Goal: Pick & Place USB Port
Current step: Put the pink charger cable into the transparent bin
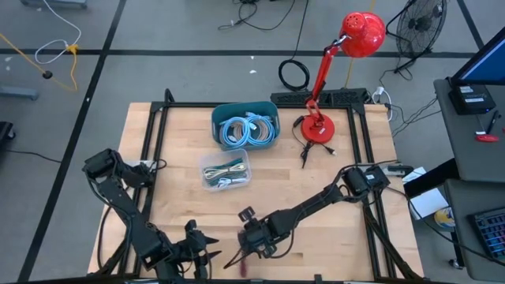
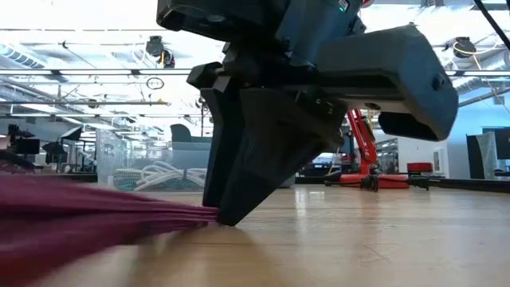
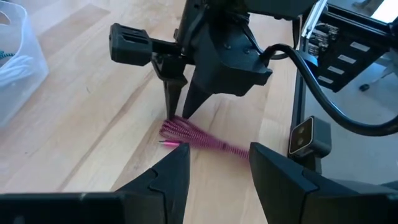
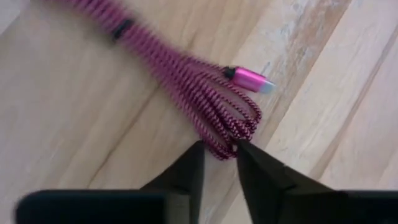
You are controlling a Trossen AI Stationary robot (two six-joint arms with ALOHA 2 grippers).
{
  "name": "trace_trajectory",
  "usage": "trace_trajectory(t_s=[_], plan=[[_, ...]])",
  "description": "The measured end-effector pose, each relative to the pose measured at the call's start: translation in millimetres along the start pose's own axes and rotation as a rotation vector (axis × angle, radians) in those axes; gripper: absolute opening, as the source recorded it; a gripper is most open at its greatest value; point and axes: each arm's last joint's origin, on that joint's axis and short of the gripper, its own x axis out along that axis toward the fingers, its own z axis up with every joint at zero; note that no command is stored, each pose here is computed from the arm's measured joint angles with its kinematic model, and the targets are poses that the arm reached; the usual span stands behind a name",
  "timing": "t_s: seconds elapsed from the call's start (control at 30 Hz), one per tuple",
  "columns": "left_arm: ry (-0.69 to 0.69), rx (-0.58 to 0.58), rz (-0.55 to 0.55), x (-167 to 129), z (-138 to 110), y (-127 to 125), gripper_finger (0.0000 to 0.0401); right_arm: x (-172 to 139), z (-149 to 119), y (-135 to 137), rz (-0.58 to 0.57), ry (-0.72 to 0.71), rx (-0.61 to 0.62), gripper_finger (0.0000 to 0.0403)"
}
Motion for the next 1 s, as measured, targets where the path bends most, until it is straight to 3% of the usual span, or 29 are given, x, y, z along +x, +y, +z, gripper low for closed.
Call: trace_trajectory(t_s=[0.2,0.47,0.7,1.0], plan=[[0.002,0.010,0.006,0.0,-0.3,0.7,0.0168,-0.2,-0.1,-1.2,-0.010,0.001,0.072,0.0007],[0.004,0.016,0.011,0.1,-0.5,1.4,0.0168,-0.2,-1.4,0.5,-0.046,0.016,0.313,0.0003],[0.006,0.022,0.015,0.1,-0.7,2.0,0.0168,-5.5,2.9,12.3,-0.035,-0.008,0.314,0.0001],[0.008,0.048,0.018,0.0,-0.9,2.4,0.0168,-49.0,20.6,15.8,-0.023,-0.163,0.314,0.0037]])
